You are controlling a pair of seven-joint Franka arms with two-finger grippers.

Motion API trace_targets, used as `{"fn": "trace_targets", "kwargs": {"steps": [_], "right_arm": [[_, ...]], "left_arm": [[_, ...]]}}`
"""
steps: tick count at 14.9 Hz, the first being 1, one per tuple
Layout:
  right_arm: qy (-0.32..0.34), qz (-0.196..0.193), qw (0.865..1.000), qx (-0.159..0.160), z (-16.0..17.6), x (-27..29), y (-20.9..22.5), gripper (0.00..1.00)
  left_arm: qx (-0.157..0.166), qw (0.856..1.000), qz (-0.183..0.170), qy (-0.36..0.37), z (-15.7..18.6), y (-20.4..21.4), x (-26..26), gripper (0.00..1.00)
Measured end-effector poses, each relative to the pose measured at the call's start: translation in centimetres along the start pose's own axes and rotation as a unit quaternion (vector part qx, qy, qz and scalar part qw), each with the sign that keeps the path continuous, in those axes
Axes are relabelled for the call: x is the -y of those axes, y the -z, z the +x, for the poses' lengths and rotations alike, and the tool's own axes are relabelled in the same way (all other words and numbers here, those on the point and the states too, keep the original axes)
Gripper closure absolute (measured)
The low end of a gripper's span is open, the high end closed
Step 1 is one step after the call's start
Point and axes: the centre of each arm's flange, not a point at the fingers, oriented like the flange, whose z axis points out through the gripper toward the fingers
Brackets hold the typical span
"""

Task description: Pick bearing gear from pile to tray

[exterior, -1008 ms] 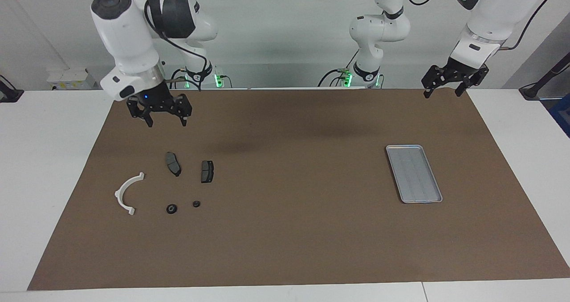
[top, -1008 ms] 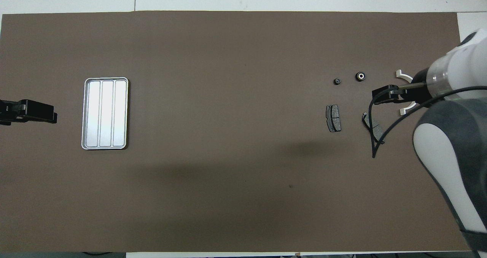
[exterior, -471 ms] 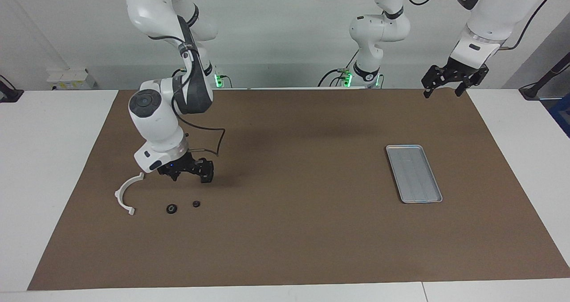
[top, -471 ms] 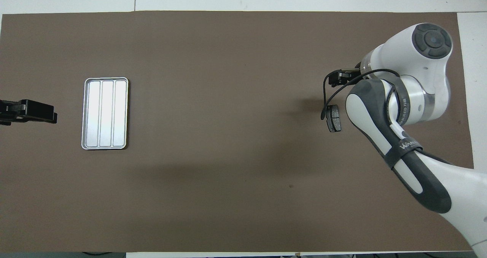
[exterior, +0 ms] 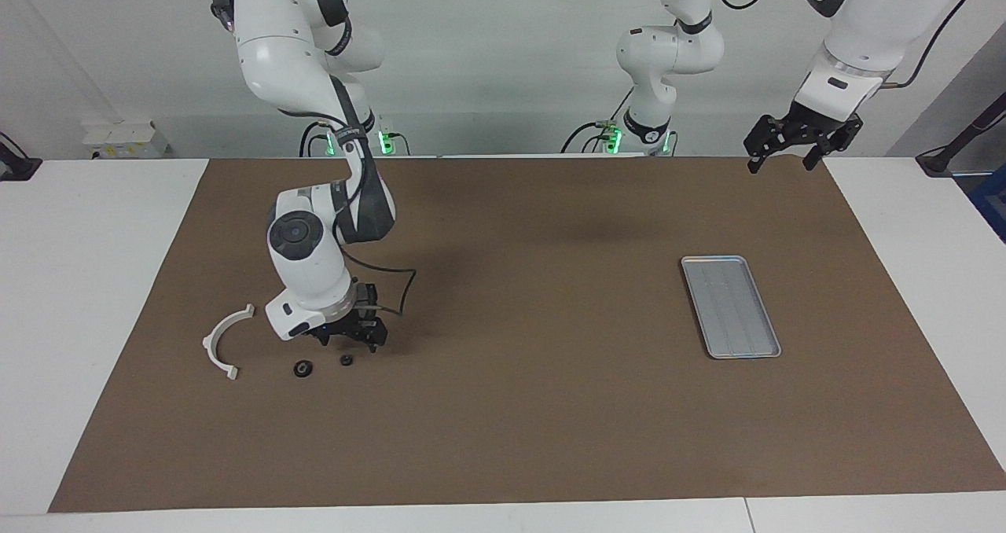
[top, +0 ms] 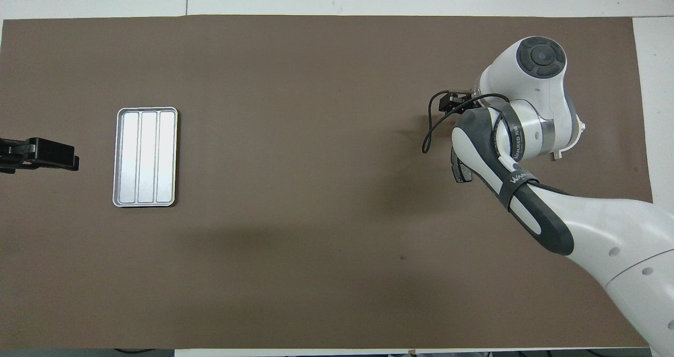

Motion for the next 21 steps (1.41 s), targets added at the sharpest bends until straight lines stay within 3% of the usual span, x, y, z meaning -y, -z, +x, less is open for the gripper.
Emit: {"fn": "trace_targets", "kwargs": {"steps": [3, 4, 8, 9, 11, 14, 17, 19, 21], "right_arm": [[-0.021, -0.001, 1.0, 0.005, 0.5, 0.0, -1.7, 0.01], [-0.024, -0.001, 1.0, 0.005, 0.6, 0.0, -1.9, 0.07], [-0.031, 0.0, 1.0, 0.003, 1.0, -0.5, -1.8, 0.1], [-0.031, 0.001, 1.0, 0.002, 1.0, -0.5, -1.7, 0.17], [-0.033, 0.001, 0.999, 0.001, 1.1, -0.5, -1.6, 0.2], [-0.04, 0.005, 0.999, -0.003, 1.5, -0.7, -1.1, 0.42], [-0.043, 0.006, 0.999, -0.004, 1.7, -1.0, -1.1, 0.49], [-0.044, 0.007, 0.999, -0.007, 1.8, -1.0, -0.9, 0.67], [-0.045, 0.008, 0.999, -0.008, 1.9, -1.1, -0.9, 0.7]], "left_arm": [[0.0, 1.0, 0.0, 0.0, 0.0, 0.0, 0.0, 0.0], [0.0, 1.0, 0.0, 0.0, 0.0, 0.0, 0.0, 0.0], [0.0, 1.0, 0.0, 0.0, 0.0, 0.0, 0.0, 0.0], [0.0, 1.0, 0.0, 0.0, 0.0, 0.0, 0.0, 0.0], [0.0, 1.0, 0.0, 0.0, 0.0, 0.0, 0.0, 0.0], [0.0, 1.0, 0.0, 0.0, 0.0, 0.0, 0.0, 0.0], [-0.001, 1.0, 0.001, -0.005, 0.0, 0.0, -0.5, 0.0], [-0.001, 1.0, 0.001, -0.006, -0.1, 0.1, -0.7, 0.0], [-0.002, 1.0, 0.001, -0.007, -0.1, 0.2, -0.8, 0.0]]}}
